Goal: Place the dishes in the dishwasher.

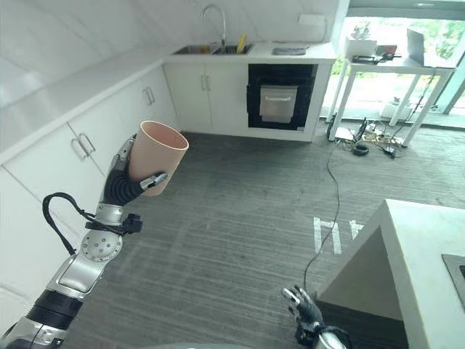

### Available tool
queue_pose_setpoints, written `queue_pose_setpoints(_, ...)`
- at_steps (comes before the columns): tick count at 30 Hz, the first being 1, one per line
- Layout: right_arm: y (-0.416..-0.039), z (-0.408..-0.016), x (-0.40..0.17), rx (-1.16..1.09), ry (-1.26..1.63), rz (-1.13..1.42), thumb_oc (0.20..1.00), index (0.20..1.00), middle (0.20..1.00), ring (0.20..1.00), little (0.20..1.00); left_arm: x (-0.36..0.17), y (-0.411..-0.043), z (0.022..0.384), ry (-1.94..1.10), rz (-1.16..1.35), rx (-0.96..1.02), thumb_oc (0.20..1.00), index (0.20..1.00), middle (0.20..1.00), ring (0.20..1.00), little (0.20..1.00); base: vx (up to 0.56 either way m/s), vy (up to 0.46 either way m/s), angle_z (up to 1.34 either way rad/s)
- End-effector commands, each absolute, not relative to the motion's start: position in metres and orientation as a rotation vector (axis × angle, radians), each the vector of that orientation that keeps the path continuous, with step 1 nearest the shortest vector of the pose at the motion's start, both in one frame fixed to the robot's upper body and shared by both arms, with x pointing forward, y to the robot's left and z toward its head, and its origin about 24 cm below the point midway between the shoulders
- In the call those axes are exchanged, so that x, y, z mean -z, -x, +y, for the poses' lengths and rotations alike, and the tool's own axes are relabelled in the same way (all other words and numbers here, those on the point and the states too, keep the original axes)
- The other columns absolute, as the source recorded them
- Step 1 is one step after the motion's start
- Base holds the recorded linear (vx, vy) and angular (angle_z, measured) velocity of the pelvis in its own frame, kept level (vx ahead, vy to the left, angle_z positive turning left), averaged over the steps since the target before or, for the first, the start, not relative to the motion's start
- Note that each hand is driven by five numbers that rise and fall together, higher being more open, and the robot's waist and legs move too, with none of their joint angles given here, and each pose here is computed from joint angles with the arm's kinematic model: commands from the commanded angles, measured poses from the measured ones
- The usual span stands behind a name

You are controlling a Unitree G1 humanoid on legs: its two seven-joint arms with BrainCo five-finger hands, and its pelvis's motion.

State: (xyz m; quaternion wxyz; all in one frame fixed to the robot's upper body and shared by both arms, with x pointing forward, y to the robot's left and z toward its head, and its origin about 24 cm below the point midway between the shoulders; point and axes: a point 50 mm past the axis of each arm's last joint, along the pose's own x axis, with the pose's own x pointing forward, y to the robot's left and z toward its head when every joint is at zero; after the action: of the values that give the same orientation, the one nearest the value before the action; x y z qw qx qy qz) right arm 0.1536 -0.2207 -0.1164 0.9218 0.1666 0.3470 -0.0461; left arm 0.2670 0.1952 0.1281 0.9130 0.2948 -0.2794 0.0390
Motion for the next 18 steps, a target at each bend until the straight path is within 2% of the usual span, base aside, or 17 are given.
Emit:
queue_pose_setpoints(1, -0.165, -0.227, 0.11, 0.077, -0.317, 0.652, 1.0, 1.0, 1.0, 1.0, 1.0, -0.165, -0.274, 0.2, -0.552, -0.732, -0.117, 0.2, 0.2, 0.2, 0.2, 0.2, 0.51, 0.189, 0.25)
queue_pose_setpoints(8, -0.147, -0.23, 0.119, 0.111, -0.324, 0.727, 1.0, 1.0, 1.0, 1.0, 1.0, -0.151, -0.272, 0.205, -0.54, -0.679, -0.104, 0.2, 0.2, 0.2, 0.2, 0.2, 0.55, 0.29, -0.03)
queue_pose_setpoints(12, -0.136, -0.227, 0.125, 0.177, -0.38, 0.73, 1.0, 1.0, 1.0, 1.0, 1.0, -0.154, -0.277, 0.201, -0.565, -0.689, -0.052, 0.2, 0.2, 0.2, 0.2, 0.2, 0.49, 0.321, -0.58)
queue_pose_setpoints(16, -0.136, -0.212, 0.124, 0.163, -0.403, 0.71, 1.0, 1.0, 1.0, 1.0, 1.0, -0.152, -0.287, 0.191, -0.616, -0.669, -0.009, 0.2, 0.2, 0.2, 0.2, 0.2, 0.49, 0.385, 0.7)
queue_pose_setpoints(18, -0.141, -0.208, 0.122, 0.112, -0.388, 0.707, 1.0, 1.0, 1.0, 1.0, 1.0, -0.154, -0.282, 0.194, -0.616, -0.689, -0.008, 0.2, 0.2, 0.2, 0.2, 0.2, 0.45, 0.071, -0.33)
